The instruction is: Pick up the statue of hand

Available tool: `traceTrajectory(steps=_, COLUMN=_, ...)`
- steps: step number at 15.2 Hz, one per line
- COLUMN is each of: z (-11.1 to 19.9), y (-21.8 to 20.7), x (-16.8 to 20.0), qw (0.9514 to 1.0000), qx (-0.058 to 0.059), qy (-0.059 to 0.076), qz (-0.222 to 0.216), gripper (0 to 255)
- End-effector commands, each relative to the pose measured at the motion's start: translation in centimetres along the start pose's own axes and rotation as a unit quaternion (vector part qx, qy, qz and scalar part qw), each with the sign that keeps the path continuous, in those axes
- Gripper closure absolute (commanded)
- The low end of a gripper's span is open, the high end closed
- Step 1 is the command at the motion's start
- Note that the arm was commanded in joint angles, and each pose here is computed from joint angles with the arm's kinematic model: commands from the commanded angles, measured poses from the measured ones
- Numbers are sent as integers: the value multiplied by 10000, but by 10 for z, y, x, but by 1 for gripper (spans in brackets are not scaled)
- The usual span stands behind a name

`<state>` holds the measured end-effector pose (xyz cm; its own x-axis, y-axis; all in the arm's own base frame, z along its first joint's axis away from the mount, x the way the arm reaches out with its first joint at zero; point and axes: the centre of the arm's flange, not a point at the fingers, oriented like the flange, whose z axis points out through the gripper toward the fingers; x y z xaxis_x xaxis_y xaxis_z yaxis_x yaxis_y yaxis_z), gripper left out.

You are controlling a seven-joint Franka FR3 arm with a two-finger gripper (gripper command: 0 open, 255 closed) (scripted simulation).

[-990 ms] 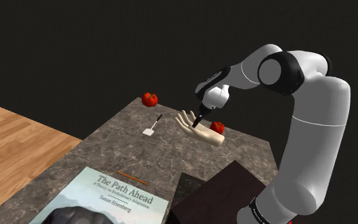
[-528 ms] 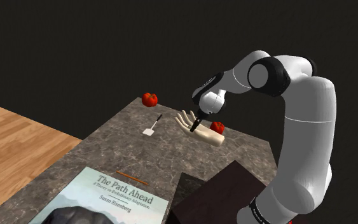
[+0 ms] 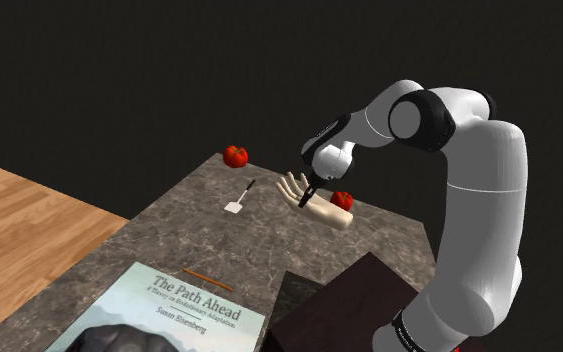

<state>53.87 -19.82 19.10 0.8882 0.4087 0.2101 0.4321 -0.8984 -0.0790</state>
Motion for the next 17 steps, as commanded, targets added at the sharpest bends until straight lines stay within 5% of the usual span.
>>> traceTrajectory(steps=1, z=1, y=1, x=-2, qw=10000, qx=1, qy=-10, qz=18, gripper=255)
traceTrajectory(steps=17, z=-66, y=-5, x=13, qw=10000, qx=1, qy=-10, qz=17, gripper=255)
